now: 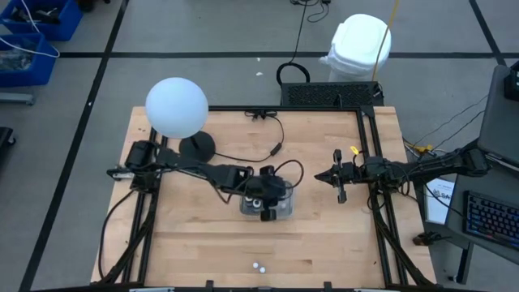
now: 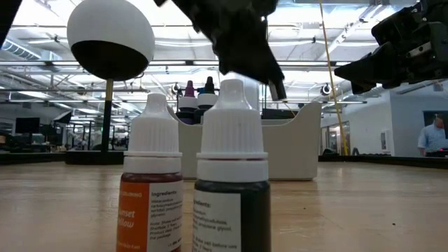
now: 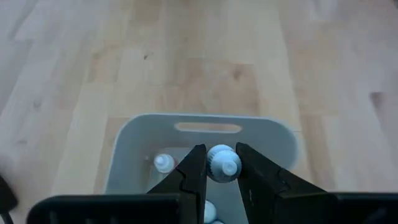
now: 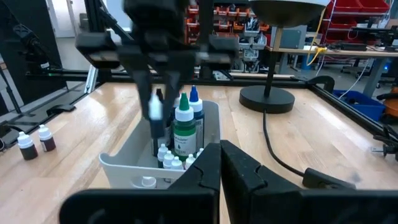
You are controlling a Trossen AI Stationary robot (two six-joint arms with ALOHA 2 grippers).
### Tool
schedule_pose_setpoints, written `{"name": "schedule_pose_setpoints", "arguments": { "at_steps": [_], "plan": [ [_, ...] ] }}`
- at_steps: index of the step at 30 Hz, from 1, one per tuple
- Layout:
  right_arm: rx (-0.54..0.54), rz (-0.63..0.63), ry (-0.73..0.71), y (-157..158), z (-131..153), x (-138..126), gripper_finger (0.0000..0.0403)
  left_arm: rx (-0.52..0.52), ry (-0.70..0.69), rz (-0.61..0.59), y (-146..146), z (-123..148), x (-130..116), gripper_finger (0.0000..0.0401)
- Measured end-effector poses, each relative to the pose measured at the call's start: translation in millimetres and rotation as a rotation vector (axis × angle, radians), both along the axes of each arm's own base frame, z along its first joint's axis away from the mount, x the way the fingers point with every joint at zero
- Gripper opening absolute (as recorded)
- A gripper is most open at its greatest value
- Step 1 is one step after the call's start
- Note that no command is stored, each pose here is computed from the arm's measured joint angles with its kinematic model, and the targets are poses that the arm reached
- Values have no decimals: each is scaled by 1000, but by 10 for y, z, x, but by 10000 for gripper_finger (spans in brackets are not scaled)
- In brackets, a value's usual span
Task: Pick & Place food coloring
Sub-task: Put the small black food coloring bottle into the gray bin
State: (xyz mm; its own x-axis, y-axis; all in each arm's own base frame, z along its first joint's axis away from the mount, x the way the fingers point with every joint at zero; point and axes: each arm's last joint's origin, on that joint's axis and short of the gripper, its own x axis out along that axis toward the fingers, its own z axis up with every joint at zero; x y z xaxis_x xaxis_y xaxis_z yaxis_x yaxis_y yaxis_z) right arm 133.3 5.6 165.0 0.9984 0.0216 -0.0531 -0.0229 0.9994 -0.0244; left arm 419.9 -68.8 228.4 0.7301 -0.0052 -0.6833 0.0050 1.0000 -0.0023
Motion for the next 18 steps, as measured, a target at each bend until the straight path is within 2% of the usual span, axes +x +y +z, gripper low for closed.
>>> {"name": "schedule_pose_setpoints", "arguments": {
  "at_steps": [9,18],
  "plan": [
    [0,1,-2,0,2,0,0,5,66,43,235,-279,112,72],
    [0,1,-1,0,1,1,0,9,103,56,287,-396,131,72]
  ]
}}
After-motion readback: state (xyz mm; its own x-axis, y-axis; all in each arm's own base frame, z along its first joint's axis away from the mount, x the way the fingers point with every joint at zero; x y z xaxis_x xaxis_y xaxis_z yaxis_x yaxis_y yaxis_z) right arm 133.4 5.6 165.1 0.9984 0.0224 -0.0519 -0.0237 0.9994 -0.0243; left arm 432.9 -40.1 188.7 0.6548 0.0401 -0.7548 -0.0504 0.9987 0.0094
